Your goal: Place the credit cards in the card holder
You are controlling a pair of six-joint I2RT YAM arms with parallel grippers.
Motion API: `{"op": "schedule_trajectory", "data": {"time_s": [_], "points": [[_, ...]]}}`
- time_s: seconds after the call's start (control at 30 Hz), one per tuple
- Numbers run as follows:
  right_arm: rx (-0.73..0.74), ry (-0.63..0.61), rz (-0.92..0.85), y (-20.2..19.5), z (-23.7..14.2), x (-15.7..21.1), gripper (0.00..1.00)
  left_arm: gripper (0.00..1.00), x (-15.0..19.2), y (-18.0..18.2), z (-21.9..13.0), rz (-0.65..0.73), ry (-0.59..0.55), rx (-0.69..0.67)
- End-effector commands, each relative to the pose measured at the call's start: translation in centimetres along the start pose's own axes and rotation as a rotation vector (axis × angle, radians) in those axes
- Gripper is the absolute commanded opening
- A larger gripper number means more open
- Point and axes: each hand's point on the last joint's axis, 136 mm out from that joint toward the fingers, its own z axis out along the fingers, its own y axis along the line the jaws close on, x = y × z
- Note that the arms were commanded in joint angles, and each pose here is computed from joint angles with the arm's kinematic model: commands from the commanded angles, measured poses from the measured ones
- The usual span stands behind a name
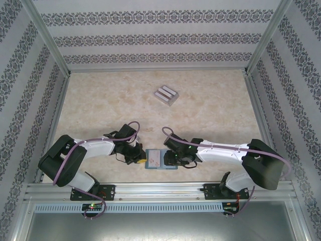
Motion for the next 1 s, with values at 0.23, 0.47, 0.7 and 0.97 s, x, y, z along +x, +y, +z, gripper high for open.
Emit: {"op": "schedule_trajectory", "data": {"time_s": [0.23,0.47,0.7,0.97], "points": [[-0.021,-0.014,0.003,0.5,0.2,-0.3,0.39,0.02,-0.5,2.5,1.4,-0.005,-0.031,-0.099],[-0.070,-0.017,0.022,1.3,0.5,-0.4,0.42,0.02,-0.5,2.5,1.5,-0.005,-0.026,-0.096],[-0.055,-0.027,0.032,0.7,0.2,-0.2,0.48,0.02,-0.4,2.6,1.6,-0.012,-0.024,-0.093],[-0.004,-0.067,0.021,-1.0,-1.3,-0.1,0.47,0.02,-0.5,2.5,1.5,-0.012,-0.034,-0.086]]}}
